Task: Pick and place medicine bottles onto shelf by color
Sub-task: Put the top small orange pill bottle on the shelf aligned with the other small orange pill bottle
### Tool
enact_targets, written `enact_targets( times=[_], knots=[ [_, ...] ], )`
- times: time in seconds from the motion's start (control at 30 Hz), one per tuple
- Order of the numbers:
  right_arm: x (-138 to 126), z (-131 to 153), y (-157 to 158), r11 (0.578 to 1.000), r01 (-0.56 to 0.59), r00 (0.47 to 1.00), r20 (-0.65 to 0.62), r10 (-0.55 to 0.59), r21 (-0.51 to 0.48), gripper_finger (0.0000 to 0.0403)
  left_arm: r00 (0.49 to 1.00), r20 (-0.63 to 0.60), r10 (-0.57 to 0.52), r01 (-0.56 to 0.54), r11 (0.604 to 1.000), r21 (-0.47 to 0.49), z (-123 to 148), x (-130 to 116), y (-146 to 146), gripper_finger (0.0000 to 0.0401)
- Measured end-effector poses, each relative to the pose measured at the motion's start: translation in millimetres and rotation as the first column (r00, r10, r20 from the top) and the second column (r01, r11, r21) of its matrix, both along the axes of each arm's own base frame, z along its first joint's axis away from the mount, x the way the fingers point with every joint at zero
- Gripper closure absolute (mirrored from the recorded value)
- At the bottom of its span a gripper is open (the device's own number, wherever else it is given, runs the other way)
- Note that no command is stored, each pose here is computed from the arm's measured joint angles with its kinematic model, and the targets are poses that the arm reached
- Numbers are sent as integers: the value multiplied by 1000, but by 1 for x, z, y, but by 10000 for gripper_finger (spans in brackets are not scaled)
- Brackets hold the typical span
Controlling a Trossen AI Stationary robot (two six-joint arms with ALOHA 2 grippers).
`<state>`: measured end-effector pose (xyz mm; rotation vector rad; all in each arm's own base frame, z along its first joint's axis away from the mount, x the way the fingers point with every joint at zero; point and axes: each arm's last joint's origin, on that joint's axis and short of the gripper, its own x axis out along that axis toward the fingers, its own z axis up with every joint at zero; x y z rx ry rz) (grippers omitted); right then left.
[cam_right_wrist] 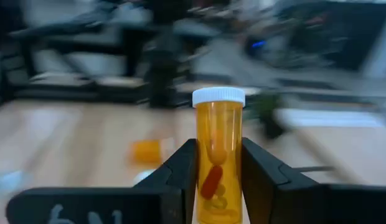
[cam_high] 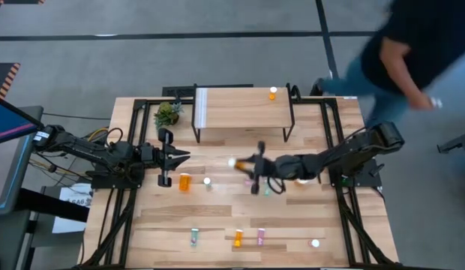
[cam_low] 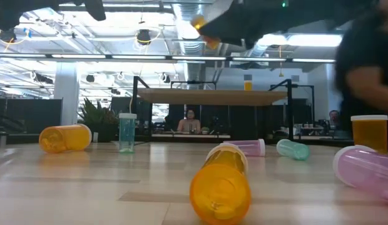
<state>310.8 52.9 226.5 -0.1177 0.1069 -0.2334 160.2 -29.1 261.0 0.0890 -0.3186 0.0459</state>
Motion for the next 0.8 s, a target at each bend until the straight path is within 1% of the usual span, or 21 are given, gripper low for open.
enact_targets(
  times=[0.13,0.23,0.33,0.47,0.63,0.73,0.8],
  knots=[
    [-13,4,-22,983,181,982,51,-181,0,289,1000,-2,-13,13,999,-31,0,0,0,360],
    [-20,7,-40,956,291,952,79,-294,46,289,998,-15,-58,57,997,-43,-3,3,-2,360],
    [-29,6,-59,925,367,917,127,-377,98,289,996,-42,-79,77,995,-60,-7,8,-3,360],
    [-43,2,-79,896,421,870,215,-443,140,289,994,-73,-83,77,994,-76,-13,14,-5,360],
    [-55,-1,-97,866,466,809,308,-500,181,289,995,-55,-84,79,994,-79,-14,18,-6,360],
    [-57,-4,-103,855,486,799,306,-518,180,289,996,-42,-82,79,994,-78,-14,19,-6,360],
    [-57,-4,-103,855,485,797,310,-518,182,289,996,-39,-76,73,995,-71,-14,20,-6,360]
  ],
)
